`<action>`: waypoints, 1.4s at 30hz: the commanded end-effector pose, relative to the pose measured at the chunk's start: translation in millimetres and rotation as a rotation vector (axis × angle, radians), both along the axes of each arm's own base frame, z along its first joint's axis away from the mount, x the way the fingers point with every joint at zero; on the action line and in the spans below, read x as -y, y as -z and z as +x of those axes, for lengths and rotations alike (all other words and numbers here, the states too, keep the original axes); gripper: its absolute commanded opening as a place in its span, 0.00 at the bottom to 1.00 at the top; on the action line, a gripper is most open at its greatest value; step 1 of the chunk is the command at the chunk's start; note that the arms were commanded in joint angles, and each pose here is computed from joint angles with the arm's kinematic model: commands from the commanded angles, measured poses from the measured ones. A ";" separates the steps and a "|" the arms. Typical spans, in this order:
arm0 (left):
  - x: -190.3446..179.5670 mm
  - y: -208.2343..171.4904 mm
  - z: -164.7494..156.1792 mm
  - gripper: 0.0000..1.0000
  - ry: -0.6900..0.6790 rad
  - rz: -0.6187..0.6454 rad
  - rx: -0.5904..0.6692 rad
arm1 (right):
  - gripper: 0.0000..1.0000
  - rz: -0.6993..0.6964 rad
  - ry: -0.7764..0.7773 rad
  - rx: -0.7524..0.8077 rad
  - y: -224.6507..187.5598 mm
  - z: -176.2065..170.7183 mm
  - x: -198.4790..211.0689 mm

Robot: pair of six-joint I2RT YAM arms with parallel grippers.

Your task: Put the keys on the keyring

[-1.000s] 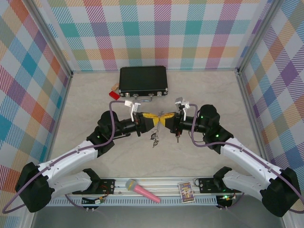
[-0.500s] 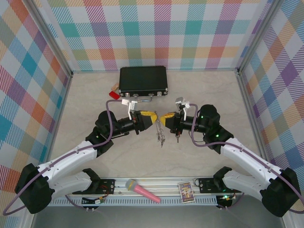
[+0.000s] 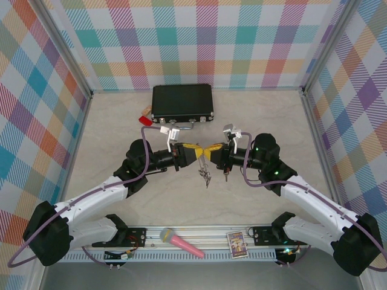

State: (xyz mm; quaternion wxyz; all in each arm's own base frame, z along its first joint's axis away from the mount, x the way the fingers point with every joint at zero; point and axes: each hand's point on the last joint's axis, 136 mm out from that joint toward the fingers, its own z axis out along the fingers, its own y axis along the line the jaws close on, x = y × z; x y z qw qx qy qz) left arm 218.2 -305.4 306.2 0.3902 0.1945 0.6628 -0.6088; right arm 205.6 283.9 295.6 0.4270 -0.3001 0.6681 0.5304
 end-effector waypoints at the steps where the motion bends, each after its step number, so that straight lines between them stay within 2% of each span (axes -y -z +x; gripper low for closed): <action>1: -0.3 -18.3 -5.9 0.19 0.040 -0.056 0.045 | 0.00 0.038 -0.004 0.065 -13.9 -2.7 0.6; 4: 0.9 -19.6 -8.9 0.15 0.062 -0.063 0.047 | 0.00 0.030 0.008 0.066 -11.5 0.0 1.1; 30: 0.2 -14.5 -19.1 0.13 0.109 -0.056 0.033 | 0.00 0.019 0.042 0.068 -5.5 7.5 1.7; 42: 0.1 -11.3 -21.5 0.16 0.127 -0.050 0.023 | 0.00 0.023 0.044 0.069 -6.6 7.7 2.0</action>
